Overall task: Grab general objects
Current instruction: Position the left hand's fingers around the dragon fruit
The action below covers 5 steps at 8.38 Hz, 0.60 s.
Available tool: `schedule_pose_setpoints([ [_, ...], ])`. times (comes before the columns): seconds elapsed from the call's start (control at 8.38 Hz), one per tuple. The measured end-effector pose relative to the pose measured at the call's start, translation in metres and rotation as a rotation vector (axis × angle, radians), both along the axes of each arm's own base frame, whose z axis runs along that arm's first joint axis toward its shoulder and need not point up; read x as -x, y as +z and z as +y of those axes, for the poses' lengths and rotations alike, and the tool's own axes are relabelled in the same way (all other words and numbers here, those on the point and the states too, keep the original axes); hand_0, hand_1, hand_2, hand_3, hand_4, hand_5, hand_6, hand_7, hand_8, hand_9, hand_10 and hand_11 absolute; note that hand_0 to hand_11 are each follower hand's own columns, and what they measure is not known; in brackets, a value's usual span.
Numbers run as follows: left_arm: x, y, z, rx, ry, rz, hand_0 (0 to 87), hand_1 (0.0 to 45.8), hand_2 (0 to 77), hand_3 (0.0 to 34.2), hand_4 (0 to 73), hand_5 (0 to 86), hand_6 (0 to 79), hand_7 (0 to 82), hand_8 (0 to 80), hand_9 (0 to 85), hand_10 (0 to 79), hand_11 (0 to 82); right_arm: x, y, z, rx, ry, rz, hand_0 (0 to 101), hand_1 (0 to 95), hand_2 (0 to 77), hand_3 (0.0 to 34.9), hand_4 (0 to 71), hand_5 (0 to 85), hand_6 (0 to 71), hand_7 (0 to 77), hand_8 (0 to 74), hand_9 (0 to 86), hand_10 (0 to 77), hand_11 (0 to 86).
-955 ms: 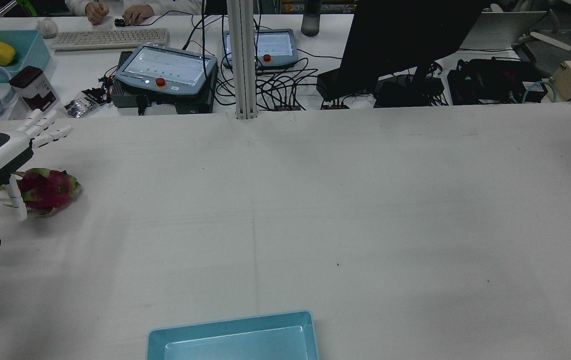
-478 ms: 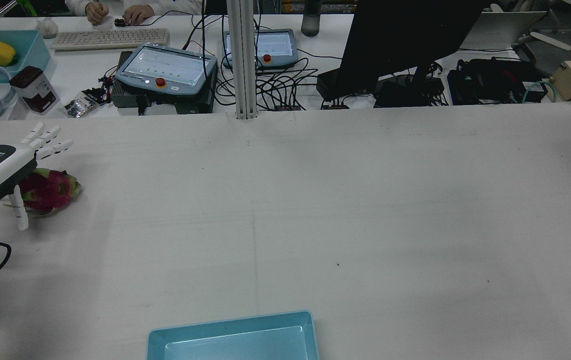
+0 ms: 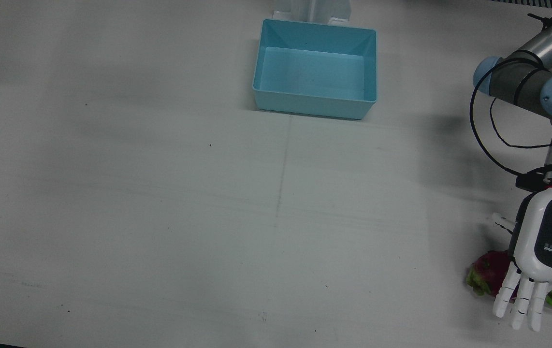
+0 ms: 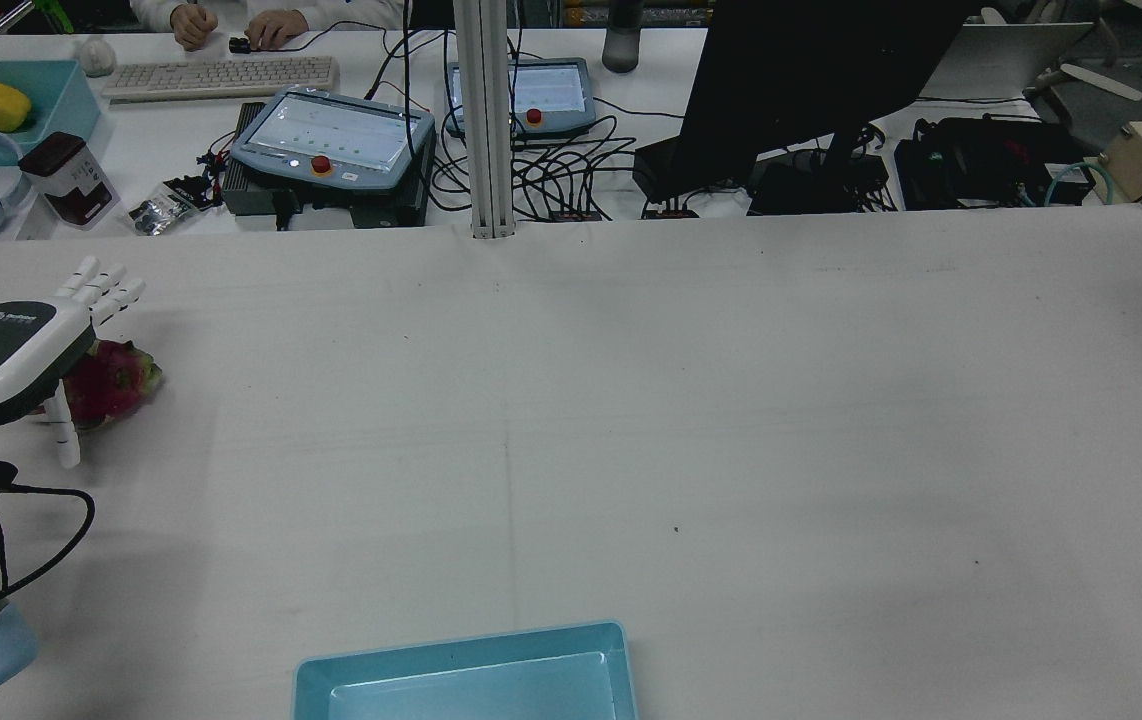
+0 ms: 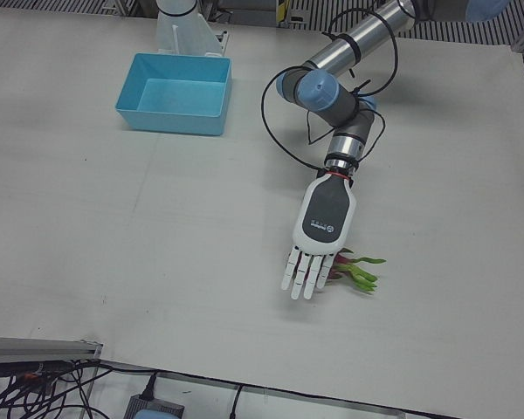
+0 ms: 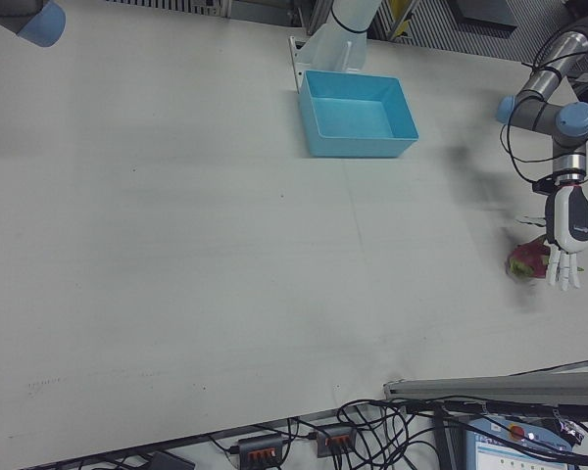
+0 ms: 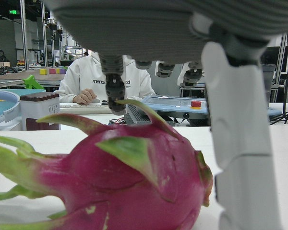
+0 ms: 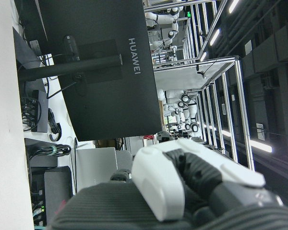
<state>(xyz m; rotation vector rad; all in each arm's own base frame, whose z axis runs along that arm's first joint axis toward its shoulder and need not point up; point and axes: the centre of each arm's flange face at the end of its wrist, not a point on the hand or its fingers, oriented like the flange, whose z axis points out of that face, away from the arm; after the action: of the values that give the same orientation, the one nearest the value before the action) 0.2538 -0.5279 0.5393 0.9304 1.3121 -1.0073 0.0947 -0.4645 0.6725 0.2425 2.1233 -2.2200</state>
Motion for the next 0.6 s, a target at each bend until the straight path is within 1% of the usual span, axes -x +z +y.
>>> schedule_pose_setpoints([
  [0.12,-0.004,0.005,0.001,0.01,-0.013,-0.009,57.5,0.0,0.5,0.3,0.5,16.4,0.5,5.4,1.1,0.5,38.2,1.1,0.0,0.0,0.0,0.0,0.0,0.0,0,94.9,77.4,0.0,0.0,0.0,0.0,0.0,0.0,0.5,0.0,0.0],
  [0.24,-0.005,0.011,0.001,0.022,-0.034,-0.02,55.3,0.0,0.5,0.4,0.5,33.8,0.0,4.4,1.1,0.5,38.7,1.1,0.0,0.0,0.0,0.0,0.0,0.0,0,94.9,77.4,0.0,0.0,0.0,0.0,0.0,0.0,0.5,0.0,0.0],
  [0.36,-0.004,0.016,0.0,0.029,-0.054,-0.027,55.3,0.0,0.5,0.4,0.5,33.8,0.0,4.4,1.1,0.5,38.7,1.1,0.0,0.0,0.0,0.0,0.0,0.0,0,94.9,77.4,0.0,0.0,0.0,0.0,0.0,0.0,0.5,0.0,0.5],
  [0.48,-0.004,0.018,-0.001,0.031,-0.072,-0.031,54.9,0.0,0.5,0.3,0.0,67.6,0.0,4.4,1.1,0.5,38.7,1.1,0.0,0.0,0.0,0.0,-0.001,0.0,0,94.9,77.4,0.0,0.0,0.0,0.0,0.0,0.0,0.5,0.0,0.5],
  [0.6,-0.003,0.019,-0.002,0.032,-0.085,-0.034,54.9,0.0,0.5,0.3,0.0,67.6,0.0,4.4,1.1,0.5,38.7,1.1,0.0,0.0,0.0,0.0,-0.001,0.0,0,94.9,77.4,0.0,0.0,0.0,0.0,0.0,0.0,0.5,0.0,0.0],
])
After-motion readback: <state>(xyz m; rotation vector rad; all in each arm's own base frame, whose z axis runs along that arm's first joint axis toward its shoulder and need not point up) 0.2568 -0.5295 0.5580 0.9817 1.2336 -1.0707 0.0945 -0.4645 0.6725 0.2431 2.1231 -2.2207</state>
